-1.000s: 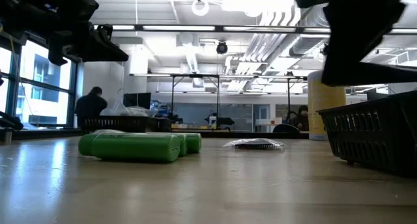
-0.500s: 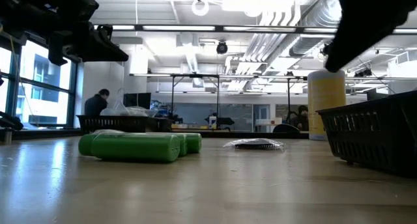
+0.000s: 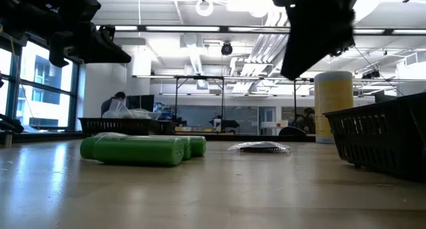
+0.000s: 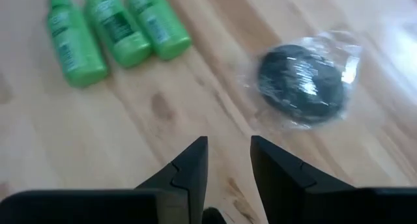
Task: Pick & Place Travel size toiletries
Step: Put the black hairbrush into the top black basket
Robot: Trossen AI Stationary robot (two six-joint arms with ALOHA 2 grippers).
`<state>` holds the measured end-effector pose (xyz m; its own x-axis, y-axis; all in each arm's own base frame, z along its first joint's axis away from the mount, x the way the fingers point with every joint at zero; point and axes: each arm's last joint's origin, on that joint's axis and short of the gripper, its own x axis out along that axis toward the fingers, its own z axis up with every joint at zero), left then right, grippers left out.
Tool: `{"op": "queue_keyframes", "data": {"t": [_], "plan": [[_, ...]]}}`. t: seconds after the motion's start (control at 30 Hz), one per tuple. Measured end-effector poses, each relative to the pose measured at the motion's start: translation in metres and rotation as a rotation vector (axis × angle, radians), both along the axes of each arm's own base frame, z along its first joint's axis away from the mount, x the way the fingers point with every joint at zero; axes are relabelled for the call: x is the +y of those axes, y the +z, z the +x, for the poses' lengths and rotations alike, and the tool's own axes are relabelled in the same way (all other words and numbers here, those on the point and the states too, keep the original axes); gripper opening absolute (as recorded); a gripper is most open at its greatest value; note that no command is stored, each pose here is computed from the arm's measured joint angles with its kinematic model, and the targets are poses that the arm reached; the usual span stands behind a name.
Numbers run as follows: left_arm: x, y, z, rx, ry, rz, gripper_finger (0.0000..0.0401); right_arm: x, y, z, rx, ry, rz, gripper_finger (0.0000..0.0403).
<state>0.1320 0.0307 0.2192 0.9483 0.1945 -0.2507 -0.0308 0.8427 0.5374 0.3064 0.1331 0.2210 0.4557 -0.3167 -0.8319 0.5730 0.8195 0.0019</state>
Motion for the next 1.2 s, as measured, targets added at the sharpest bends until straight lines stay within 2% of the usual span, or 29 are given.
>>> {"op": "queue_keyframes", "data": {"t": [0.23, 0.4, 0.57, 0.7, 0.8, 1.1, 1.2], "plan": [[0.000, -0.001, 0.000, 0.011, -0.001, -0.003, 0.0000, -0.015, -0.014, 0.023, 0.097, 0.284, 0.028, 0.0109], [0.000, -0.004, -0.001, 0.047, -0.002, -0.012, 0.0000, -0.026, -0.029, 0.033, 0.152, 0.313, 0.022, 0.0109], [0.000, -0.006, -0.002, 0.064, -0.010, 0.011, 0.0000, -0.033, -0.038, 0.037, 0.197, 0.357, -0.040, 0.0109], [0.000, -0.006, -0.002, 0.068, -0.012, 0.030, 0.0000, -0.043, -0.038, 0.040, 0.204, 0.359, -0.111, 0.0109], [0.000, -0.006, -0.002, 0.067, -0.013, 0.031, 0.0000, -0.052, -0.038, 0.042, 0.207, 0.331, -0.111, 0.0109], [0.000, -0.006, -0.002, 0.067, -0.013, 0.033, 0.0000, -0.076, -0.038, 0.046, 0.171, 0.133, -0.031, 0.0109], [0.000, -0.006, -0.002, 0.070, -0.017, 0.047, 0.0000, -0.078, -0.038, 0.047, 0.168, 0.117, 0.030, 0.0109]]}}
